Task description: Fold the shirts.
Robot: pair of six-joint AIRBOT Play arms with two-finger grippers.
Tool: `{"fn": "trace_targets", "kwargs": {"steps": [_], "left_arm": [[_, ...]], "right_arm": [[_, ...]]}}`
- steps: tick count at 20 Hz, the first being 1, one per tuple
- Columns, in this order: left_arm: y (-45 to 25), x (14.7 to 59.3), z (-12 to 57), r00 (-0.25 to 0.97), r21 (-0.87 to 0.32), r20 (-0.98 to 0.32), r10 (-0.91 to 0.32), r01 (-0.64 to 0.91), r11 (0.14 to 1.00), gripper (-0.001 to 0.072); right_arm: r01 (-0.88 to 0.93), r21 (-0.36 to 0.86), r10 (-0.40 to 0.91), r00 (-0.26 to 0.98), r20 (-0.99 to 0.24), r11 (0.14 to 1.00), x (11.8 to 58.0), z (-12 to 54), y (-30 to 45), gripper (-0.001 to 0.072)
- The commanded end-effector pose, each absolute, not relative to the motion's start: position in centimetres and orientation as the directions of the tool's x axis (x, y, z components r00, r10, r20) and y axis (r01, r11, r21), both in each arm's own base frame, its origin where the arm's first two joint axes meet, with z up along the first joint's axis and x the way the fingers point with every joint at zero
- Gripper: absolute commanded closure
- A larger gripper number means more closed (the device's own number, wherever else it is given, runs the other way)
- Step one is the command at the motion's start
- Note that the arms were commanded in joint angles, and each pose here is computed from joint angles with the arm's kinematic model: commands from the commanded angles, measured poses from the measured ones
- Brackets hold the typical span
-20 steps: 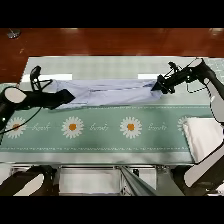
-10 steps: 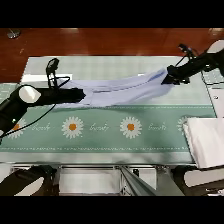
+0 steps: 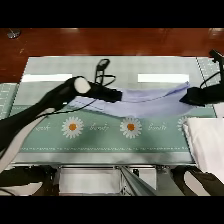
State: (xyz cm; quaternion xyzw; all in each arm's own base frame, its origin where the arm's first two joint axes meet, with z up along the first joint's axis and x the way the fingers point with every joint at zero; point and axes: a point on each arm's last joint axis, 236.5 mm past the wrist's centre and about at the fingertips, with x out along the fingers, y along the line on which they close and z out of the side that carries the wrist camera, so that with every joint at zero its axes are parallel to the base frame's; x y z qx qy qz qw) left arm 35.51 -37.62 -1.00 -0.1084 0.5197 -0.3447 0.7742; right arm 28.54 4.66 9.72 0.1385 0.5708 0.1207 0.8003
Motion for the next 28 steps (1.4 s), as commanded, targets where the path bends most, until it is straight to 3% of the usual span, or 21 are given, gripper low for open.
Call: {"fn": "trace_targets", "kwargs": {"steps": [1,4,7,10,15,18,20,24,28], "left_arm": [[-45.7,33.1,-4.3,0.077,-0.611,-0.718,-0.692,0.406,0.679,0.0679],[-51.5,30.2,-5.0,-0.02,-0.711,-0.654,-0.756,0.357,0.606,0.068],[-54.8,25.8,-5.7,-0.156,-0.725,-0.65,-0.744,0.422,0.544,0.068],[-53.7,27.5,-3.5,-0.178,-0.735,-0.635,-0.752,0.438,0.518,0.068],[-42.5,38.1,2.6,-0.069,-0.729,-0.638,-0.767,0.374,0.572,0.0681],[-29.4,42.6,5.4,0.06,-0.585,-0.762,-0.645,0.364,0.725,0.068],[-22.1,43.7,9.5,0.212,-0.54,-0.76,-0.614,0.318,0.779,0.068],[-14.6,39.2,14.9,0.504,-0.485,-0.666,-0.551,0.269,0.832,0.068],[-13.4,30.7,12.9,0.558,-0.485,-0.637,-0.531,0.246,0.84,0.0679]], "right_arm": [[-0.01,0.362,0.339,0.375,-0.863,0.932,25.3,11.1,5.1,0.0675],[-0.014,0.37,0.344,0.399,-0.85,0.929,24.9,12.0,5.4,0.0675],[-0.019,0.381,0.355,0.409,-0.841,0.924,25.1,12.2,5.7,0.0675],[-0.02,0.385,0.357,0.418,-0.835,0.923,25.4,12.3,5.7,0.0675],[-0.067,0.411,0.395,0.454,-0.799,0.909,26.5,13.1,7.2,0.0675],[-0.15,0.489,0.505,0.409,-0.761,0.859,27.9,12.8,11.5,0.0675],[-0.199,0.538,0.573,0.343,-0.745,0.819,29.1,11.9,15.1,0.0675],[-0.295,0.553,0.621,0.252,-0.742,0.78,35.0,9.9,22.9,0.0675],[-0.329,0.627,0.688,0.113,-0.716,0.706,40.1,7.0,31.7,0.0675]]}}
